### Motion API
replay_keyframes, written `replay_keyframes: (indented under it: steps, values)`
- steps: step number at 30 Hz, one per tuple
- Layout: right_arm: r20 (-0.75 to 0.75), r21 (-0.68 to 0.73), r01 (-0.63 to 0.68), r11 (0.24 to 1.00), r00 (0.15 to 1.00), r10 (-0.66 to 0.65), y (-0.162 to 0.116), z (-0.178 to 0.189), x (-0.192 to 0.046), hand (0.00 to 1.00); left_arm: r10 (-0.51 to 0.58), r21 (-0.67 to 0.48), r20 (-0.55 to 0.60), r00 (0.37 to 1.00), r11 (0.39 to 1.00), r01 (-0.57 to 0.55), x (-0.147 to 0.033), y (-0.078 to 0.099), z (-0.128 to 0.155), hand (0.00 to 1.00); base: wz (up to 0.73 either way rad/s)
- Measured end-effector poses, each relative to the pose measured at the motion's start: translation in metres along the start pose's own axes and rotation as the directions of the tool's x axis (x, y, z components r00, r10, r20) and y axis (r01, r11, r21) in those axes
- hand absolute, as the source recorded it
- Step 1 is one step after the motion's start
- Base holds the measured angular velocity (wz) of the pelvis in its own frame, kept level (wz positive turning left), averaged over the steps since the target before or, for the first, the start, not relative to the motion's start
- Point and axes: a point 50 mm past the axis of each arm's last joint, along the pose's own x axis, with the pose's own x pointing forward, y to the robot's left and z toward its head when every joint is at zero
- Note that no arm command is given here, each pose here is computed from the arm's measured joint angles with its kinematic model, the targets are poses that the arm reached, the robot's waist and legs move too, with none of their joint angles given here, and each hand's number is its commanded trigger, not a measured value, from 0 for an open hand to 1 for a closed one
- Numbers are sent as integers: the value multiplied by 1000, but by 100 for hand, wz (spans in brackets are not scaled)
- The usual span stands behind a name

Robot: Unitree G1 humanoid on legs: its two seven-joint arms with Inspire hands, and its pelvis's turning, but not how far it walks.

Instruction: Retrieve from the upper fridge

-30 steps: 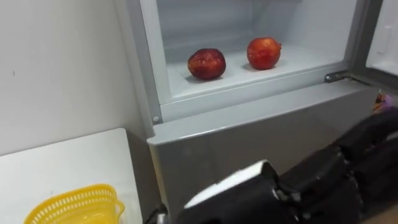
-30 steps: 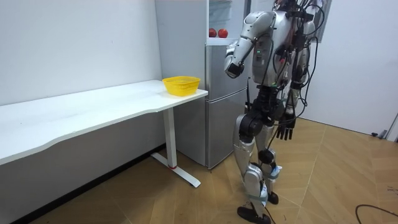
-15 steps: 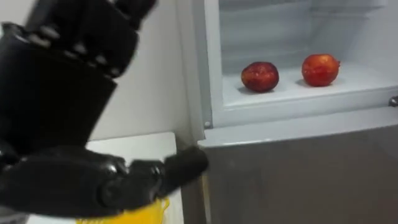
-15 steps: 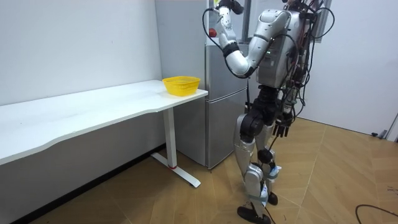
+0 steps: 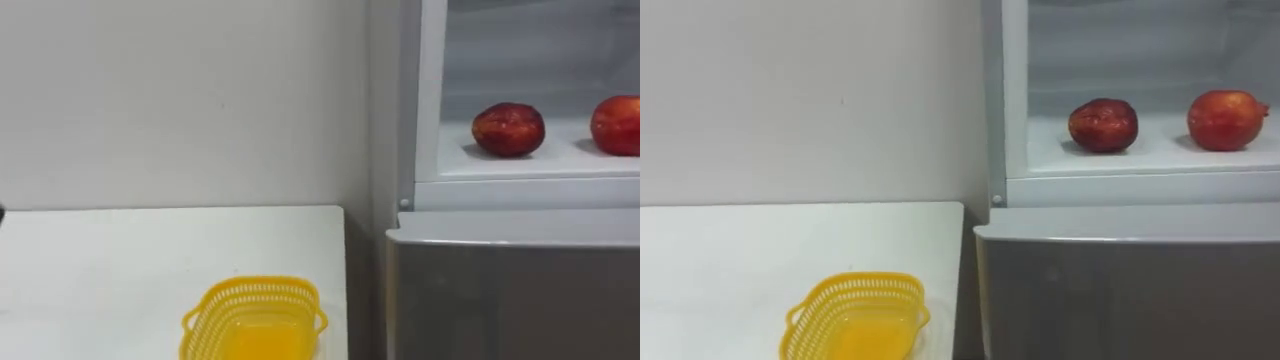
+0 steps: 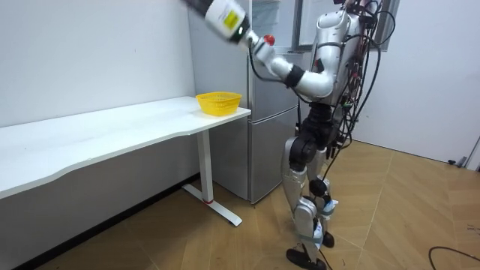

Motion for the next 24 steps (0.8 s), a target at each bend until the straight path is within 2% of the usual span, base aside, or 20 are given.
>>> replay_keyframes:
  steps: [1, 2, 4, 5, 7, 8, 10, 11, 13, 14, 16, 19, 22, 24]
  values:
    - [-5, -4, -5, 1000, 1000, 5, 0, 0, 0, 0, 27, 35, -115, 993, 999, -23, -9, 5, -22, 0, 32]
    - [-8, -6, -8, 1000, 1000, 8, 1, 0, 0, 0, 42, 56, -167, 985, 998, -33, -14, 9, -31, 0, 35]
    - [-14, -4, -19, 1000, 1000, 19, 1, 0, 0, 0, 69, 151, -367, 928, 988, -14, -43, 22, -71, 0, 17]
    - [-19, -3, -21, 1000, 1000, 21, 1, 0, 0, 0, 80, 168, -420, 904, 986, -9, -53, 26, -81, 0, 0]
    - [-32, -4, -26, 1000, 999, 26, 0, 2, 1, 0, 134, 223, -646, 751, 975, 18, -98, 37, -126, 0, 6]
    - [-34, -7, -29, 1000, 999, 29, 0, 3, 1, 0, 140, 234, -698, 702, 971, 39, -111, 39, -136, 0, 0]
    - [-31, -7, -35, 999, 999, 35, -2, 6, 2, 0, 161, 241, -874, 459, 963, 121, -173, 48, -168, 0, -2]
    - [-32, -9, -39, 999, 999, 39, -1, 7, 2, 0, 164, 236, -905, 392, 961, 143, -189, 50, -173, 0, 9]
    - [-32, -13, -56, 998, 998, 55, -1, 7, 2, 0, 178, 212, -971, 162, 952, 223, -242, 62, -183, 0, 10]
    - [-34, -14, -57, 998, 998, 57, -1, 8, 2, 0, 181, 203, -977, 110, 949, 240, -254, 65, -184, 0, 6]
    - [-44, -14, -57, 998, 997, 56, -3, 7, 2, 0, 201, 175, -977, -71, 946, 272, -291, 77, -181, 0, 7]
    - [-58, -14, -55, 998, 997, 54, -4, 6, 2, 0, 225, 139, -950, -216, 926, 351, -320, 86, -174, 0, 1]
    - [-53, -23, -59, 998, 997, 57, -3, 9, 2, 0, 189, 48, -939, -287, 898, 437, -332, 83, -172, 0, -5]
    - [-58, -25, -60, 998, 997, 58, -2, 11, 3, 0, 158, -14, -938, -308, 872, 489, -332, 75, -174, 0, -7]
